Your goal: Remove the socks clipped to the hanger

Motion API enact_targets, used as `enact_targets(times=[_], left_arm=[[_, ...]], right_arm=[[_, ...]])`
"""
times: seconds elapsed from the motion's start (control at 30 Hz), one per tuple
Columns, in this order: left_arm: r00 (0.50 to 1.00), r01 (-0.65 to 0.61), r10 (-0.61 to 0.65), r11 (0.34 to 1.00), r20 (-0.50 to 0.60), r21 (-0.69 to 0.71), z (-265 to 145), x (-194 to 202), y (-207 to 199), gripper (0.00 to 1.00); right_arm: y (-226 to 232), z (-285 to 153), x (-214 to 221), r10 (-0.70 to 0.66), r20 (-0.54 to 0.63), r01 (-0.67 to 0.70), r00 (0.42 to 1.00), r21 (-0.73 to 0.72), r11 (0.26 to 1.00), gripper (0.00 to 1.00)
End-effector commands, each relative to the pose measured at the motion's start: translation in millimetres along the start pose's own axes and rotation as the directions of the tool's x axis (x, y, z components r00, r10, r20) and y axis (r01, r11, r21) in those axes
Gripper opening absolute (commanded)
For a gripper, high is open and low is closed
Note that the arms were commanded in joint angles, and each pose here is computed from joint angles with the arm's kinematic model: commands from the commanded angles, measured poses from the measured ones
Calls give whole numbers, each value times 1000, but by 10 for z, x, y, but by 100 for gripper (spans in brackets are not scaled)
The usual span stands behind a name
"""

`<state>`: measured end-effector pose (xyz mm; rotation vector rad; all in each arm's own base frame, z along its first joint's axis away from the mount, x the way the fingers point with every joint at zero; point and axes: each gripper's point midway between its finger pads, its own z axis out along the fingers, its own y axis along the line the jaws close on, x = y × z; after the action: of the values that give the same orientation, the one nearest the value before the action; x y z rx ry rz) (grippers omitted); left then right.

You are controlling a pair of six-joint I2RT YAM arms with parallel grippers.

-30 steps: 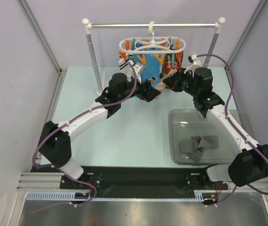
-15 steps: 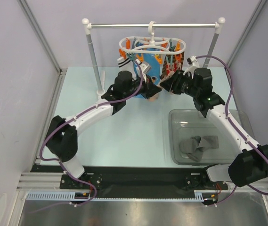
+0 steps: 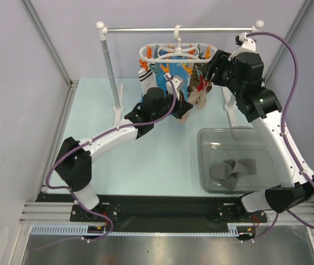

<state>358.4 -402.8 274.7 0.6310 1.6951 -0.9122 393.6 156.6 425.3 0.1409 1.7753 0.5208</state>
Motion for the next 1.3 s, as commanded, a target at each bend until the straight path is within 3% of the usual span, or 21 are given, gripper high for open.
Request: enact_targets(times=[0.0, 0.3, 0.63, 1.03, 1.13, 1.27], left_arm=[[993, -42, 43, 999, 111, -12, -103, -483, -88, 0], [994, -39, 38, 999, 101, 7, -80, -458, -162, 0], [994, -36, 35, 999, 99, 13, -95, -458, -189, 0], [994, -33, 31, 999, 105, 18, -125, -487, -210, 0], [994, -30, 28, 999, 103, 16, -129, -479, -208, 0], [995, -25, 24, 1000, 98, 15, -129, -457, -203, 0]], right_arm=[[-33, 147, -90, -113, 20, 112, 993, 52, 992, 62], [75, 374, -237, -248, 39, 246, 968, 58, 968, 59], [168, 609, 12, -311, -8, 311, 950, 35, 950, 53], [107, 725, 66, -380, -7, 378, 925, 132, 916, 51], [107, 732, 60, -383, -2, 379, 924, 139, 915, 38], [134, 701, 42, -382, 9, 378, 924, 128, 917, 13]])
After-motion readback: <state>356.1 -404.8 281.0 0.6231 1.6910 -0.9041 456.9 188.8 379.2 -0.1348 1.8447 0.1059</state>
